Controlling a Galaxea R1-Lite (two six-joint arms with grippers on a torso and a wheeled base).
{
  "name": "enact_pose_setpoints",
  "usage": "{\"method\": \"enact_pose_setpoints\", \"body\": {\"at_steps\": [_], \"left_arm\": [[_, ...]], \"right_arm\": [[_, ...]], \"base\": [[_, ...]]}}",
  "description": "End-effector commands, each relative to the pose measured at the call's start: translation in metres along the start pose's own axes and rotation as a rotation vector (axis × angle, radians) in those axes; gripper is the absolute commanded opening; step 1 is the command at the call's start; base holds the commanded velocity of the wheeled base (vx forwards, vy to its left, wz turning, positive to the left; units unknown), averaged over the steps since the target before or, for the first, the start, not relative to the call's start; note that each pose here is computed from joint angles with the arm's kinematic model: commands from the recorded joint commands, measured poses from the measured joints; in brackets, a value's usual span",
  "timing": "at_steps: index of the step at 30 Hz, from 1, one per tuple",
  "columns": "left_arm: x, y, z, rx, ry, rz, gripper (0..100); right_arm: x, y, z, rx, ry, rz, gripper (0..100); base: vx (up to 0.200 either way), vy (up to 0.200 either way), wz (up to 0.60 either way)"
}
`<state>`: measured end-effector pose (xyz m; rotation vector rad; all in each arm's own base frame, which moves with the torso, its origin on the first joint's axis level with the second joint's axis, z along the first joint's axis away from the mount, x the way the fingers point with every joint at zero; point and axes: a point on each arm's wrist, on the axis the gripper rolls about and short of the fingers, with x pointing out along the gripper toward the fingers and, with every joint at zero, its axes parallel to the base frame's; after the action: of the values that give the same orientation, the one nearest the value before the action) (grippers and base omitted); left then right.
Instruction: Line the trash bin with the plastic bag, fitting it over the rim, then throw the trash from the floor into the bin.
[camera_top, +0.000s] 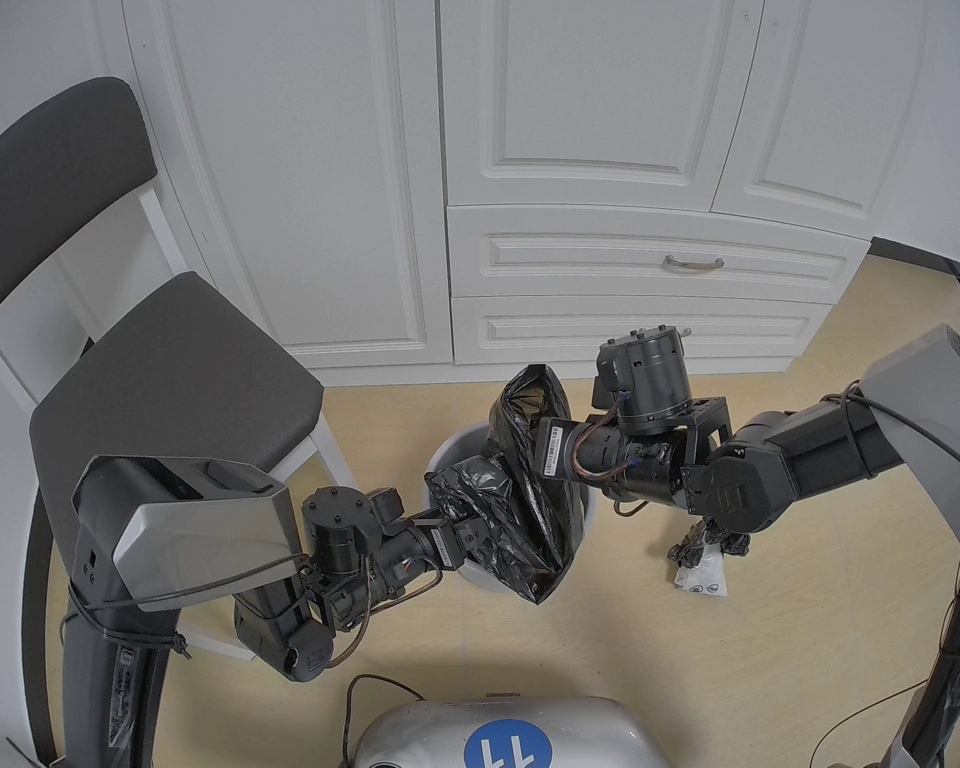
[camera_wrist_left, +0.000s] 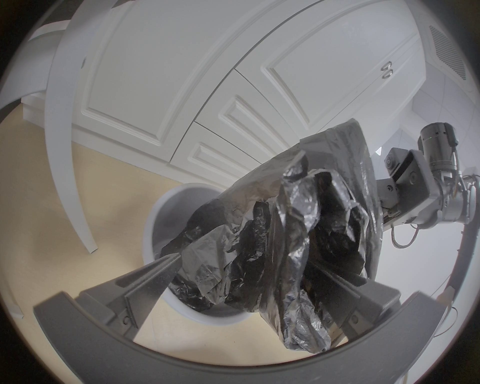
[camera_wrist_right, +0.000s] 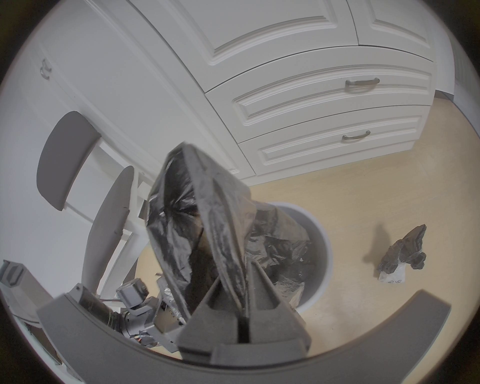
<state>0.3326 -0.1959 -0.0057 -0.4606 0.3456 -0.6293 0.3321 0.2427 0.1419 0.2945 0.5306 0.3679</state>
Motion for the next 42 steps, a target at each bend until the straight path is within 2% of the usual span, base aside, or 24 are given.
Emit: {"method": "enact_pose_setpoints", "body": {"at_steps": [1, 3, 4, 13, 21, 26, 29, 32, 37, 38, 42], "left_arm": [[0.004, 0.002, -0.010, 0.000, 0.008, -0.002, 100], [0.003, 0.002, -0.008, 0.002, 0.002, -0.004, 100], [0.003, 0.003, -0.007, 0.000, -0.001, -0.002, 0], [0.003, 0.007, 0.001, 0.001, -0.032, 0.018, 0], [0.017, 0.009, 0.016, 0.007, -0.139, 0.097, 0], [0.028, 0.009, 0.027, 0.002, -0.174, 0.201, 0], [0.030, 0.006, 0.025, 0.001, -0.150, 0.228, 0], [0.032, -0.004, 0.027, 0.004, -0.145, 0.244, 0], [0.043, -0.015, 0.025, 0.028, -0.168, 0.321, 0], [0.042, -0.016, 0.023, 0.063, -0.137, 0.364, 0], [0.029, -0.018, 0.028, 0.135, -0.065, 0.416, 0]], "right_arm": [[-0.001, 0.001, 0.000, -0.001, 0.000, 0.003, 0], [0.000, 0.001, -0.001, -0.001, 0.001, 0.002, 0], [0.000, 0.001, -0.001, -0.001, 0.001, 0.002, 0], [0.004, -0.009, 0.006, 0.009, -0.016, -0.027, 0], [0.027, -0.041, 0.014, -0.028, -0.091, -0.139, 0], [0.033, -0.054, 0.009, -0.118, -0.099, -0.225, 0], [0.032, -0.059, 0.004, -0.159, -0.081, -0.257, 0], [0.032, -0.063, -0.001, -0.196, -0.064, -0.283, 0], [0.029, -0.072, -0.005, -0.252, -0.043, -0.339, 0], [0.028, -0.076, -0.011, -0.288, -0.018, -0.356, 0], [0.024, -0.083, -0.026, -0.365, 0.050, -0.371, 0]], "base": [[0.000, 0.000, 0.00], [0.000, 0.000, 0.00], [0.000, 0.000, 0.00], [0.000, 0.000, 0.00], [0.000, 0.000, 0.00], [0.000, 0.000, 0.00], [0.000, 0.000, 0.00], [0.000, 0.000, 0.00], [0.000, 0.000, 0.00], [0.000, 0.000, 0.00], [0.000, 0.000, 0.00]]}}
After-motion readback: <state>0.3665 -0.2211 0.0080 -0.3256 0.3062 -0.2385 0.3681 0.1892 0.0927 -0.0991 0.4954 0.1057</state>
